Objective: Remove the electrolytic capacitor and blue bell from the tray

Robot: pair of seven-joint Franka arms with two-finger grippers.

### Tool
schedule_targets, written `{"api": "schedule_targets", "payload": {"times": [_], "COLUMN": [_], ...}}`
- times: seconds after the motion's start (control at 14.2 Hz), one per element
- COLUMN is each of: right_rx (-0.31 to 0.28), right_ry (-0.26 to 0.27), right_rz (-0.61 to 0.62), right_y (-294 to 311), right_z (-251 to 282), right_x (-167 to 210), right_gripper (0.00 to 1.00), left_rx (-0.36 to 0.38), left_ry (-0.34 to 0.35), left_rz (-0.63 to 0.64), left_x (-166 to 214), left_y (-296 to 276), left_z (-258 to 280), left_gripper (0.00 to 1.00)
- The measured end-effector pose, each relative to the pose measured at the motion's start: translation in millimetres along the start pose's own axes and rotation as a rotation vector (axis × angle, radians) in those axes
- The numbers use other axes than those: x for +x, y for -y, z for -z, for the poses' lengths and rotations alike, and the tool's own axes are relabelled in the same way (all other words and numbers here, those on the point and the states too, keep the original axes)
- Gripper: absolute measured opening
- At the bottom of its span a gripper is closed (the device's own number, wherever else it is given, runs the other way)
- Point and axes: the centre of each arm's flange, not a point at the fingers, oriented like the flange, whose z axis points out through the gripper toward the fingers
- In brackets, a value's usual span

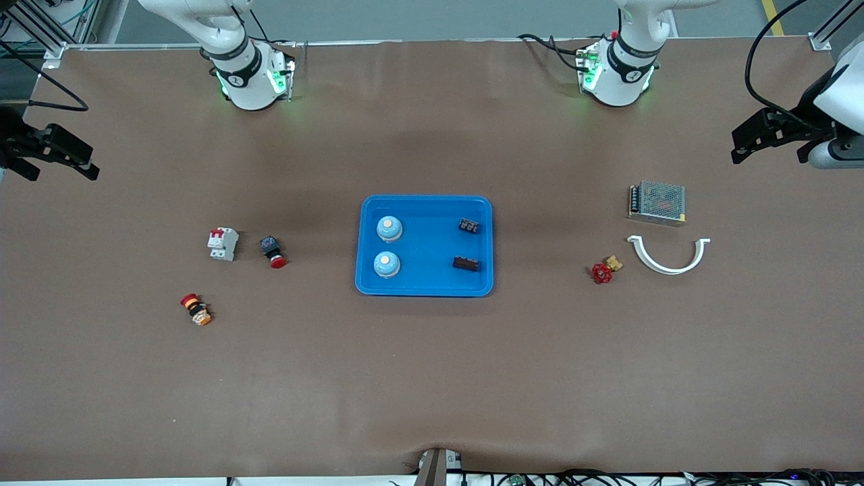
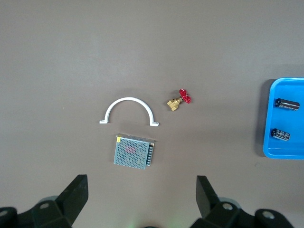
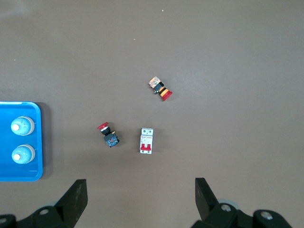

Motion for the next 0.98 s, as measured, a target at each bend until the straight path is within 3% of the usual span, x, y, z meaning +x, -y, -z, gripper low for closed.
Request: {"api": "schedule_targets", "payload": {"times": [0.63,0.98], "right_rx": [0.0,0.0], "right_ry": [0.0,0.001], "right_rz": [0.002,0.005], "right_y": [1.0,2.8], "right_z": [0.0,-0.3], "right_x": [0.1,0.2], "right_gripper": [1.0,1.0], "left_rx": [0.0,-0.001], "left_ry": [0.0,0.069], "left_rz": [0.0,-0.039], "left_x": [0.4,14.0], "left_y": [0.2,-21.9], "left_z": [0.3,-33.4], "left_gripper": [1.0,1.0]}}
